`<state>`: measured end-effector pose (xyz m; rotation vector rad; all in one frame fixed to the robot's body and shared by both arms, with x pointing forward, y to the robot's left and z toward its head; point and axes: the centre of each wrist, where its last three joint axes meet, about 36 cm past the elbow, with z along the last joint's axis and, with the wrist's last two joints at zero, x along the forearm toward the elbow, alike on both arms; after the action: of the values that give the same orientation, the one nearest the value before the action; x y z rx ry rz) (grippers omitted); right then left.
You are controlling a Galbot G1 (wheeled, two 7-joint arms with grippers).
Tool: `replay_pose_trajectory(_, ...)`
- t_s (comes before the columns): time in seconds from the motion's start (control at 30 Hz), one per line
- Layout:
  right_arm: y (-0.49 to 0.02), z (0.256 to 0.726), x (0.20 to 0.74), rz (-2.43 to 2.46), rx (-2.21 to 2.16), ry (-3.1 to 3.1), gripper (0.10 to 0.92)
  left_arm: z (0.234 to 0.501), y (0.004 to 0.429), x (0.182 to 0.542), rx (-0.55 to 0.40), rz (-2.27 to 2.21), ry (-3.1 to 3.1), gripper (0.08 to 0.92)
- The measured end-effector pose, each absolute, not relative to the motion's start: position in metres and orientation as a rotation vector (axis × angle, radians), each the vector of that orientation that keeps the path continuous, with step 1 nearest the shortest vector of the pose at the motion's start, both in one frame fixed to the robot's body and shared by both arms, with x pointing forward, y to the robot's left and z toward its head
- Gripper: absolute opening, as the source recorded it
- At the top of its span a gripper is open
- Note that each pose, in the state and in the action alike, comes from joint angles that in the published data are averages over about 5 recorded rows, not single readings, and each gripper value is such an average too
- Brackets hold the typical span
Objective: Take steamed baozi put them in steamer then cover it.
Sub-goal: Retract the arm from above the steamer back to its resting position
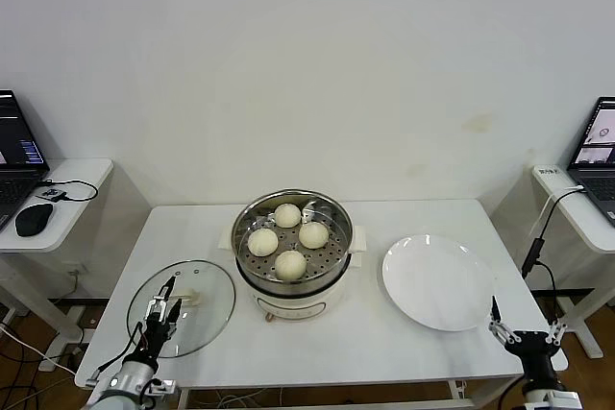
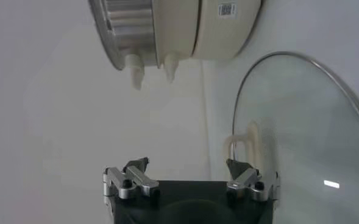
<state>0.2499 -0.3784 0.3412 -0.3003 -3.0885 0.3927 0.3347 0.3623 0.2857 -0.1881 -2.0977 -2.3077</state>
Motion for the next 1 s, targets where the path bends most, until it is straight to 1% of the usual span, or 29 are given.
replay_pose_trajectory(0.2,-0.380,0.340,0.244,0.403,-0.309,-3.074,0.823,0.284,0.365,0.353,-0.190,-2.316,-2.082,0.823)
replay_pose_trajectory(0.4,-0.379,0.337,0.242,0.406,-0.307,-3.064,0.823,0.284,0.367,0.358,-0.186,-2.313,-2.081,0.823)
replay_pose_trajectory(0.53,-0.378,0.335,0.241,0.406,-0.303,-3.059,0.823,0.285,0.367,0.355,-0.172,-2.302,-2.084,0.823)
replay_pose_trajectory(0.73,-0.376,0.331,0.242,0.406,-0.293,-3.053,0.823,0.289,0.369,0.340,-0.153,-2.284,-2.099,0.823)
replay_pose_trajectory(1.0,-0.374,0.327,0.243,0.406,-0.277,-3.045,0.823,0.286,0.366,0.326,-0.161,-2.264,-2.107,0.823)
